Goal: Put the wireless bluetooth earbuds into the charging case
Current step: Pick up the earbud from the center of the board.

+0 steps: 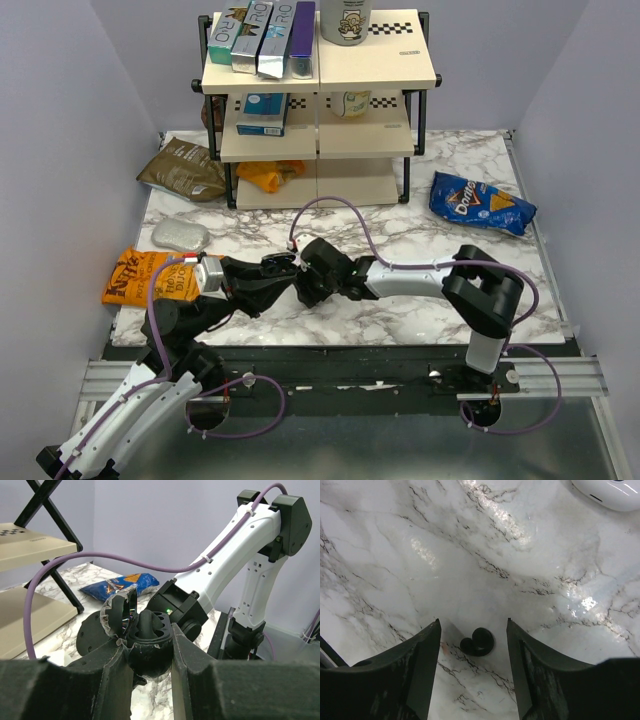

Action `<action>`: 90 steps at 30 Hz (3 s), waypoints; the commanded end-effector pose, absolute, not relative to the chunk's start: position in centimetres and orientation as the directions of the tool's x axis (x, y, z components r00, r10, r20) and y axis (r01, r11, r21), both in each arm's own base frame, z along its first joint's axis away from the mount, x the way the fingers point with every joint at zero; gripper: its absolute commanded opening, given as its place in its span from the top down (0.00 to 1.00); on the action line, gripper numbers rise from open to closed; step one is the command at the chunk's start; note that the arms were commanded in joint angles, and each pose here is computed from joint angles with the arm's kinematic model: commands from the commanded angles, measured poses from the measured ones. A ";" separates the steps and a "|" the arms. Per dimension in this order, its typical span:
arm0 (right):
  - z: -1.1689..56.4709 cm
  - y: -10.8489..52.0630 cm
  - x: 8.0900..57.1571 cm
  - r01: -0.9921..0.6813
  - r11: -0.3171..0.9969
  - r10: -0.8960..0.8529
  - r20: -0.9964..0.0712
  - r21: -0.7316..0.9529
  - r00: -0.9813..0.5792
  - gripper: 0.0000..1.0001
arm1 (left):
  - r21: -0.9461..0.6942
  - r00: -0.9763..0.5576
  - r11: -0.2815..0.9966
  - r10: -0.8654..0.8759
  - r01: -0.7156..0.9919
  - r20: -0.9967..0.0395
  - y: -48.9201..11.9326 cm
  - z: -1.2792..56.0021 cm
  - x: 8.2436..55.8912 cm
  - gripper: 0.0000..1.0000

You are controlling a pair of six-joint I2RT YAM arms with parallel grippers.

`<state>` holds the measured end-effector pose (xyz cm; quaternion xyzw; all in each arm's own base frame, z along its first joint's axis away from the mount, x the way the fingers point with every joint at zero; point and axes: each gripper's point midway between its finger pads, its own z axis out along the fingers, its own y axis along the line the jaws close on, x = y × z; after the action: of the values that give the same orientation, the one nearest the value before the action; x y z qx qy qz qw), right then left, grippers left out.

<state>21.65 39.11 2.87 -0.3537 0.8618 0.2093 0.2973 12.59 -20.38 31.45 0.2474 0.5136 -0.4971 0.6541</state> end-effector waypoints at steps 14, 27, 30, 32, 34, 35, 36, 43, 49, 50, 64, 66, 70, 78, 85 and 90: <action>2.8 35.0 21.6 -0.593 0.784 -0.349 -0.661 0.182 -0.664 0.42 | -0.177 -0.009 0.369 -0.414 0.913 -0.910 -20.2 32.1 12.0 1.00; 1.9 35.2 21.6 -0.576 0.795 -0.343 -0.641 0.190 -0.686 0.43 | -0.177 -0.010 0.370 -0.411 0.912 -0.911 -20.2 32.1 12.1 1.00; 1.9 35.4 21.8 -0.579 0.792 -0.344 -0.644 0.191 -0.683 0.43 | -0.177 -0.010 0.372 -0.410 0.911 -0.912 -20.2 32.0 12.1 1.00; 2.0 35.7 21.8 -0.582 0.790 -0.345 -0.646 0.192 -0.681 0.43 | -0.178 -0.012 0.370 -0.411 0.912 -0.912 -20.2 32.0 12.1 1.00; 1.9 35.8 21.9 -0.583 0.790 -0.348 -0.644 0.190 -0.681 0.43 | -0.178 -0.011 0.371 -0.411 0.911 -0.912 -20.2 32.0 12.1 1.00; 1.8 35.9 22.0 -0.582 0.790 -0.348 -0.643 0.191 -0.682 0.43 | -0.178 -0.011 0.371 -0.411 0.911 -0.912 -20.2 32.1 12.1 1.00; 1.9 36.0 22.0 -0.584 0.789 -0.348 -0.644 0.191 -0.681 0.43 | -0.179 -0.013 0.372 -0.408 0.911 -0.913 -20.3 31.9 12.2 1.00; 1.5 36.3 22.1 -0.590 0.786 -0.365 -0.633 0.182 -0.682 0.44 | -0.176 -0.011 0.371 -0.408 0.912 -0.913 -20.2 32.0 12.1 1.00; 1.3 36.4 22.0 -0.597 0.781 -0.376 -0.625 0.183 -0.684 0.47 | -0.176 -0.011 0.371 -0.408 0.912 -0.913 -20.2 32.0 12.1 1.00; 1.3 36.4 21.9 -0.600 0.779 -0.381 -0.622 0.183 -0.684 0.49 | -0.175 -0.009 0.372 -0.407 0.912 -0.913 -20.2 32.0 12.1 1.00; 0.9 37.0 21.7 -0.609 0.768 -0.401 -0.594 0.196 -0.697 0.67 | -0.178 -0.012 0.370 -0.410 0.912 -0.912 -20.2 32.0 12.1 1.00; 0.9 37.2 21.6 -0.610 0.767 -0.400 -0.594 0.201 -0.698 0.68 | -0.178 -0.011 0.370 -0.410 0.912 -0.912 -20.2 32.1 12.0 1.00; 0.7 37.2 21.5 -0.608 0.767 -0.401 -0.585 0.208 -0.705 0.69 | -0.176 -0.010 0.368 -0.411 0.913 -0.912 -20.2 32.1 12.0 1.00; 0.8 37.4 21.4 -0.607 0.765 -0.399 -0.583 0.214 -0.708 0.81 | -0.176 -0.010 0.370 -0.410 0.912 -0.912 -20.2 32.1 12.1 1.00; 1.5 36.9 21.6 -0.594 0.777 -0.381 -0.595 0.209 -0.708 0.99 | -0.174 -0.008 0.369 -0.411 0.913 -0.912 -20.2 32.2 12.0 1.00; 3.6 36.6 21.9 -0.595 0.778 -0.356 -0.639 0.202 -0.682 0.99 | -0.175 -0.007 0.371 -0.412 0.912 -0.911 -20.2 32.1 12.1 1.00</action>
<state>21.87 38.35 3.36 -0.2717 0.8892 0.2269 0.2899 12.54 -20.33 31.50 0.2474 0.5125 -0.4972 0.6549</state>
